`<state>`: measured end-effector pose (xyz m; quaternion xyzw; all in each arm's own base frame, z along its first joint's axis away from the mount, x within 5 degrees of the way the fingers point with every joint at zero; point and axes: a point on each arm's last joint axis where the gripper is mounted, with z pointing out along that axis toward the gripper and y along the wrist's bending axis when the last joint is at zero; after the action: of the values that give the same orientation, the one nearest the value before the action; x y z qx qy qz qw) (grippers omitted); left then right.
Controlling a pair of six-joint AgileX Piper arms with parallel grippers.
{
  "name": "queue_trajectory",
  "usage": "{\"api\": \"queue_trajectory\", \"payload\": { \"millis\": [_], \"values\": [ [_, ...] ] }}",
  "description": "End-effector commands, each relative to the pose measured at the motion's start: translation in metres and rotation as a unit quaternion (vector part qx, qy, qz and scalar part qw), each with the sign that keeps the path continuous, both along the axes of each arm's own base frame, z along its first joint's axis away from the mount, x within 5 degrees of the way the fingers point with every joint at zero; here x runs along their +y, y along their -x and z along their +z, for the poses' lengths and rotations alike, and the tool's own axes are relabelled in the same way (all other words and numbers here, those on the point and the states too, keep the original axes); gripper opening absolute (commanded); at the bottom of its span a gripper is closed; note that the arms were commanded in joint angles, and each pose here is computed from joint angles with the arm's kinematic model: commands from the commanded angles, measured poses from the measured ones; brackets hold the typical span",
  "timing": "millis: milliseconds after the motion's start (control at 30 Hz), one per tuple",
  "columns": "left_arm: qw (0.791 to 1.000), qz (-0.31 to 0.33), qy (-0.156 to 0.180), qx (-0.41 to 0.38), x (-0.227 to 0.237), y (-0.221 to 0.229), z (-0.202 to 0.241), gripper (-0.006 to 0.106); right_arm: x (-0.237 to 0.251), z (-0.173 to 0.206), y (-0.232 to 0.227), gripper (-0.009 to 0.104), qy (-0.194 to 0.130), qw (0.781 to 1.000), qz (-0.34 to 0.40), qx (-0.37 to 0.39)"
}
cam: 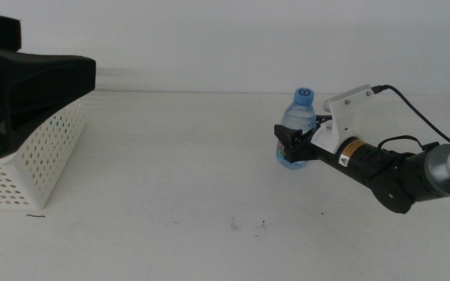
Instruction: Use arms to grab the bottles and put them into the dustbin to the left of the table.
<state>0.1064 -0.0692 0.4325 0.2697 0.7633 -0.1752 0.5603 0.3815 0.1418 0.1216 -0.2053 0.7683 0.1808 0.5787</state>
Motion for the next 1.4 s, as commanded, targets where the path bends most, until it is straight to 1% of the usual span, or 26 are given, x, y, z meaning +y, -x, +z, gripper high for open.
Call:
{"api": "queue_trajectory", "payload": {
  "millis": [0,33,67,167,267,333,467,600,700,733,800,833,900,933,967,1000,1033,1167,1267,1333,1367],
  "values": [
    [1.000,0.000,0.005,-0.007,0.000,0.001,0.002,0.094,0.007,-0.001,-0.001,0.031,0.019,1.000,0.010,0.003],
    [1.000,0.000,0.005,-0.007,0.000,0.001,0.002,0.094,0.010,0.002,-0.001,0.010,0.019,1.000,0.014,-0.001],
    [1.000,0.000,0.005,-0.007,0.000,0.001,0.002,0.094,0.015,0.008,0.000,-0.002,0.016,1.000,0.019,-0.009],
    [1.000,0.000,0.005,-0.007,0.000,0.001,0.002,0.094,0.042,0.033,0.001,0.004,0.015,0.999,0.040,-0.027],
    [1.000,0.000,0.005,-0.007,0.000,0.001,0.002,0.094,0.084,0.055,0.000,0.004,0.020,0.996,0.076,-0.045],
    [1.000,0.000,0.005,-0.007,0.000,0.001,0.002,0.094,0.113,0.061,-0.005,0.004,0.017,0.993,0.098,-0.060],
    [1.000,0.000,0.005,-0.007,0.000,0.001,0.002,0.094,0.157,0.054,-0.020,0.004,0.006,0.990,0.121,-0.074],
    [1.000,0.000,0.005,-0.008,0.000,0.001,0.002,0.094,0.187,0.030,-0.030,0.004,0.013,0.989,0.132,-0.058],
    [1.000,0.000,0.005,-0.007,0.000,0.001,0.002,0.094,0.201,0.019,-0.030,0.005,0.012,0.988,0.142,-0.059],
    [1.000,0.000,0.005,-0.007,0.000,0.001,0.002,0.094,0.205,0.017,-0.029,0.008,0.011,0.988,0.145,-0.058],
    [1.000,0.000,0.006,-0.008,0.000,0.001,0.002,0.094,0.207,0.012,-0.027,0.019,0.013,0.988,0.147,-0.054],
    [1.000,0.000,0.006,-0.009,0.000,0.001,0.002,0.094,0.208,0.012,-0.026,0.029,0.011,0.988,0.147,-0.048],
    [1.000,0.000,0.006,-0.009,0.000,0.001,0.002,0.094,0.208,0.009,-0.025,0.054,0.013,0.989,0.142,-0.028],
    [1.000,0.000,0.006,-0.009,0.000,0.001,0.002,0.094,0.208,0.010,-0.025,0.068,0.017,0.990,0.139,-0.022],
    [1.000,0.000,0.006,-0.009,0.000,0.001,0.002,0.094,0.207,0.011,-0.023,0.082,0.025,0.990,0.136,-0.013],
    [1.000,0.000,0.006,-0.009,0.000,0.001,0.002,0.094,0.204,0.013,-0.021,0.091,0.034,0.991,0.131,-0.001],
    [1.000,0.000,0.006,-0.009,0.000,0.001,0.002,0.094,0.200,0.016,-0.018,0.092,0.043,0.991,0.125,0.015],
    [1.000,0.000,0.006,-0.009,0.000,0.001,0.002,0.094,0.169,0.027,0.016,0.089,0.067,0.989,0.113,0.068],
    [1.000,0.000,0.006,-0.009,0.000,0.001,0.002,0.094,0.135,0.058,0.055,0.089,0.073,0.988,0.106,0.088],
    [1.000,0.000,0.006,-0.009,0.000,0.001,0.002,0.094,0.111,0.081,0.082,0.089,0.073,0.986,0.079,0.126],
    [1.000,0.000,0.006,-0.009,0.000,0.001,0.002,0.094,0.100,0.095,0.095,0.089,0.081,0.984,0.063,0.142]
  ]
}}
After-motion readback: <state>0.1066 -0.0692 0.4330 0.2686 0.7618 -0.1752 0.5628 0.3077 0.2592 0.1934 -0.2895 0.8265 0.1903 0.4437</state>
